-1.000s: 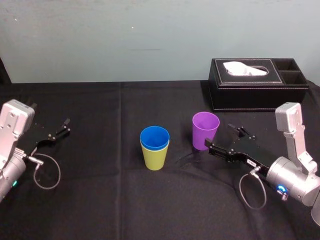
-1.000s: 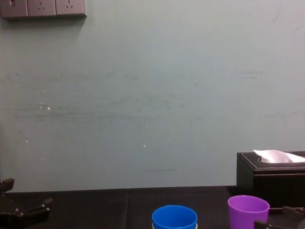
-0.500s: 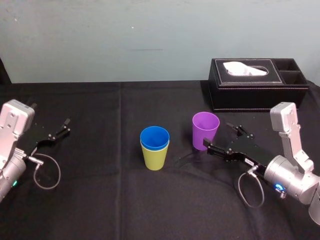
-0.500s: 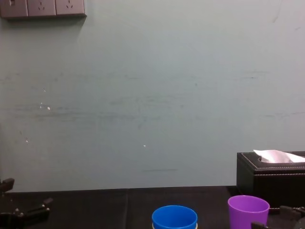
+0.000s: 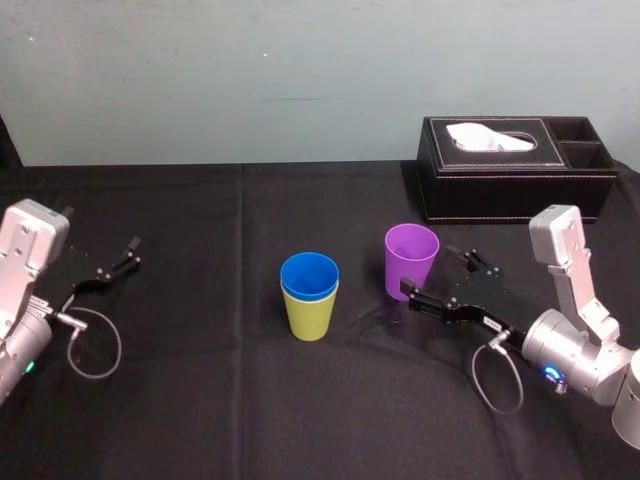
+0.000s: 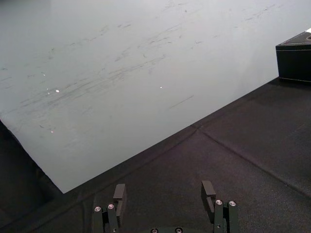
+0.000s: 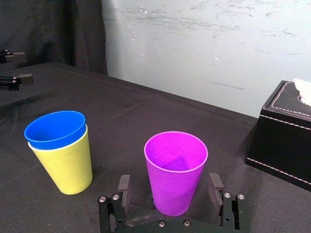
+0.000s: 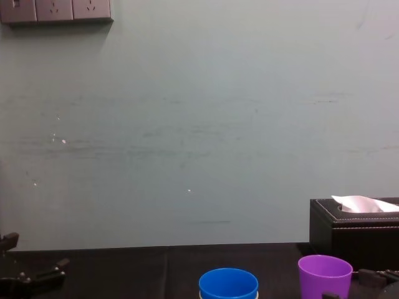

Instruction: Stack the three plastic cups sequentially using one hand.

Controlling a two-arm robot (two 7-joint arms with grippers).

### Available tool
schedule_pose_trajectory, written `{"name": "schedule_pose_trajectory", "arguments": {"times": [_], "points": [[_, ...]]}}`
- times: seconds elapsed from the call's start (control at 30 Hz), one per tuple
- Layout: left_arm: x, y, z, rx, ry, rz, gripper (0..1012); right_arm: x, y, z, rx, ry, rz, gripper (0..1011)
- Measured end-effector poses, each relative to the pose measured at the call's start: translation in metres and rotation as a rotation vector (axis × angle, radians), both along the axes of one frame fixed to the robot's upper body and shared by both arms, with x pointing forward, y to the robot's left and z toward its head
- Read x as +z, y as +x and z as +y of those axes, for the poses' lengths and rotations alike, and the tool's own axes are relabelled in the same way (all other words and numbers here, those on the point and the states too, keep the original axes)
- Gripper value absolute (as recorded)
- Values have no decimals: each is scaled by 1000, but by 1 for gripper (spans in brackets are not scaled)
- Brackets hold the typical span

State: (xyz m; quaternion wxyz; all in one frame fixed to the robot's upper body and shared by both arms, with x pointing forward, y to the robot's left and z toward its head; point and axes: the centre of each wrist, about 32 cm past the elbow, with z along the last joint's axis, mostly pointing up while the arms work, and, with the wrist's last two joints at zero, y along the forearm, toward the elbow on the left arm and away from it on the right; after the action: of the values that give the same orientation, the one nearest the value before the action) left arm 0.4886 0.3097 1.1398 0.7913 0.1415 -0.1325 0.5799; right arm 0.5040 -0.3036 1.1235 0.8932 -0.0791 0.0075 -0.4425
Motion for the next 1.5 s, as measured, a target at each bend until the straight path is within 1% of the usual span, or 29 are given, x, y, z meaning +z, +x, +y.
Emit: {"name": "schedule_pose_trajectory", "arguments": {"times": [0.5, 1.17, 1.5], "points": [[0, 0, 0, 0, 0, 0, 1010, 0, 4, 2, 1, -13, -8, 1004], [0, 0, 0, 0, 0, 0, 1010, 1, 11, 6, 0, -12, -9, 1004], [0, 0, 0, 0, 0, 0, 1010, -1, 17, 8, 0, -21, -4, 1004]]}}
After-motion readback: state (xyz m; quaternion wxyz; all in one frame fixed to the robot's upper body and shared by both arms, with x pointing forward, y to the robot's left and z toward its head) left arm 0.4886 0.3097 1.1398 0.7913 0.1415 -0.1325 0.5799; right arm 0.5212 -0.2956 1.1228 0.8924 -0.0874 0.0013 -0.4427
